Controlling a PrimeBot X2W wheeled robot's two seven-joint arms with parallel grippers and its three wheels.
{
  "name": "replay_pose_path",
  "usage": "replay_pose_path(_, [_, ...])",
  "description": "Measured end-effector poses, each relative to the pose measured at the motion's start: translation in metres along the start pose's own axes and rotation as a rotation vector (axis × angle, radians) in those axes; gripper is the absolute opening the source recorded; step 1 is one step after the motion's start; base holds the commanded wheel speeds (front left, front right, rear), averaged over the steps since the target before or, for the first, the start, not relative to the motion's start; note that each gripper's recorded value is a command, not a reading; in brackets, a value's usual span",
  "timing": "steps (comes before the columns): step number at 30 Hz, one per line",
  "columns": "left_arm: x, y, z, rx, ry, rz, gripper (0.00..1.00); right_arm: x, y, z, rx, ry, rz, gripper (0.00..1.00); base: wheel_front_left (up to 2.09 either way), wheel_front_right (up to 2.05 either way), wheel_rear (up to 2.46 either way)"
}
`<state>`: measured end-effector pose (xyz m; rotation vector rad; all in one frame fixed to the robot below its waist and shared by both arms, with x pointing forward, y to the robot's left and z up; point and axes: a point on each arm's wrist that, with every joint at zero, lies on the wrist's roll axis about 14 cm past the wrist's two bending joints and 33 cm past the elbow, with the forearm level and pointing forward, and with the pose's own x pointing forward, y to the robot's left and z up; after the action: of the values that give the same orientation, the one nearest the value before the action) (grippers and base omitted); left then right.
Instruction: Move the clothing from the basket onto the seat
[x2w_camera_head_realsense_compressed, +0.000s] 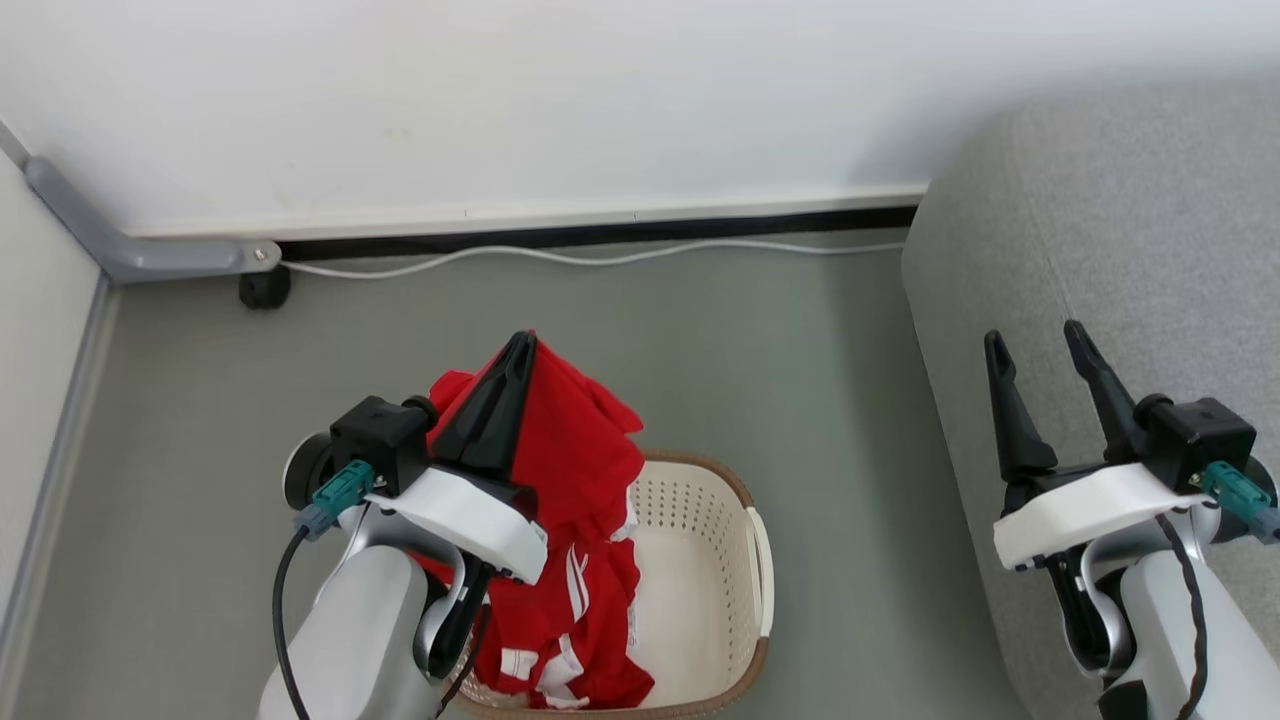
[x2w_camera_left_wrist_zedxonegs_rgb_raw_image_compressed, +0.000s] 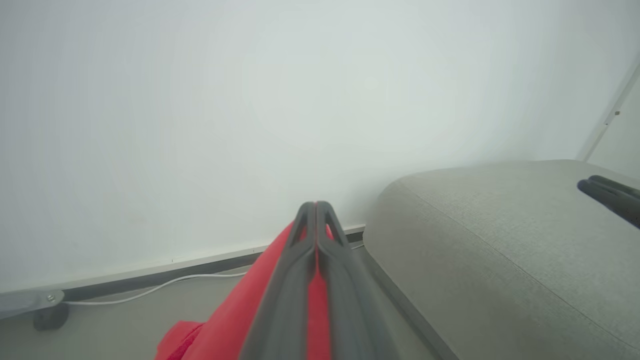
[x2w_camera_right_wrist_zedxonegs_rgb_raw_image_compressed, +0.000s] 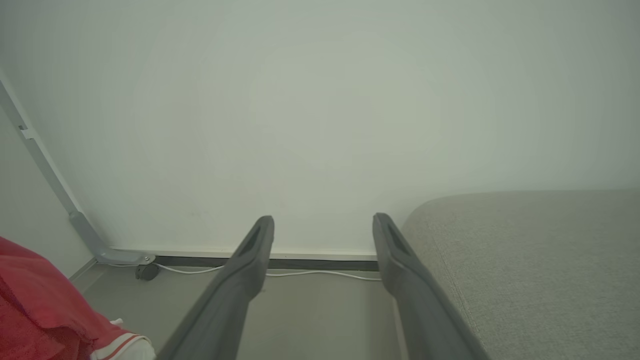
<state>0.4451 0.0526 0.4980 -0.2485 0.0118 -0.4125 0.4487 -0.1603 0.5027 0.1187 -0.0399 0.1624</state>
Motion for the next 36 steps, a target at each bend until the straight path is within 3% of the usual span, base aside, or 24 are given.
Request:
replay_pose_path(18, [0.012,-0.055,0.134,0.162,-0.352,-0.218,0.00,-0.012,0.012,-0.007,0.009,0.026,0.016,1.00,0.00,0.00,0.00])
replay_pose_path(29, [0.020,-0.068,0.139,0.174,-0.363,-0.273,0.00,-0.011,0.018,-0.007,0.018,0.024,0.031,1.00,0.00,0.00,0.00])
replay_pose_path(36, [0.024,-0.072,0.133,0.162,-0.350,-0.286,0.00,0.008,0.066,0.051,0.061,-0.147,0.197,1.00,0.00,0.00,0.00])
